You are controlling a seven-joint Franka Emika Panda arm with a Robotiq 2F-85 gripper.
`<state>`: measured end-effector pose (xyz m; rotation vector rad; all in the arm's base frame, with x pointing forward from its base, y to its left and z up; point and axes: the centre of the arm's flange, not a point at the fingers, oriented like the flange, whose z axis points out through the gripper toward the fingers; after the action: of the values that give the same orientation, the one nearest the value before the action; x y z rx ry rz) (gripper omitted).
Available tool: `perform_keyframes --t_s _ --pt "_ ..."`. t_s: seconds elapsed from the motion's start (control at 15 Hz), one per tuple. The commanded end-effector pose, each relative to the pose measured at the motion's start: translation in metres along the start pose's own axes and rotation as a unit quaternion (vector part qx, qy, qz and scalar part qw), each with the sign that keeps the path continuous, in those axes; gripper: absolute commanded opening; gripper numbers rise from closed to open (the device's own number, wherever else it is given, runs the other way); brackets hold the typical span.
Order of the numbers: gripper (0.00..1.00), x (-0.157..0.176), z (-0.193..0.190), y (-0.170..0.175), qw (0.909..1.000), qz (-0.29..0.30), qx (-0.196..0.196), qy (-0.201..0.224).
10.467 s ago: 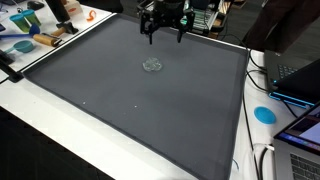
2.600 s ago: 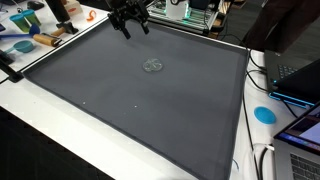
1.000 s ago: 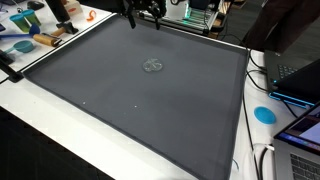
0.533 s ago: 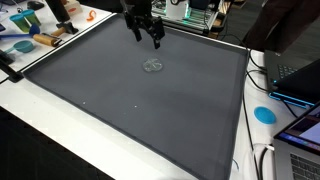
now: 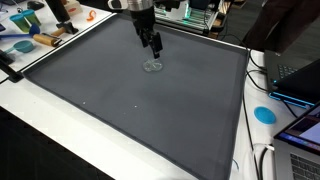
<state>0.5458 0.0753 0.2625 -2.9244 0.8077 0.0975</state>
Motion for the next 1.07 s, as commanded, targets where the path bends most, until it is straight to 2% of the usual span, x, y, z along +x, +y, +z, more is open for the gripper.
perform_keyframes --t_s 0.0,0.2,0.67,0.73,0.8,0.93,1.0 --pt "1.0 -0.011 0.024 0.008 0.9996 0.024 -0.013 -0.005" --pt "1.0 -0.015 0.038 0.012 0.9991 0.032 -0.022 -0.015" --pt "1.0 -0.014 0.068 0.013 0.9989 0.04 -0.024 -0.005" --pt "0.96 -0.014 0.072 0.013 0.9989 0.039 -0.025 -0.004" --pt "0.75 -0.013 0.074 0.013 0.9989 0.04 -0.025 -0.001" --pt "0.69 -0.013 0.077 0.012 0.999 0.039 -0.024 0.005" --pt "0.62 -0.013 0.077 0.012 0.999 0.038 -0.022 0.007"
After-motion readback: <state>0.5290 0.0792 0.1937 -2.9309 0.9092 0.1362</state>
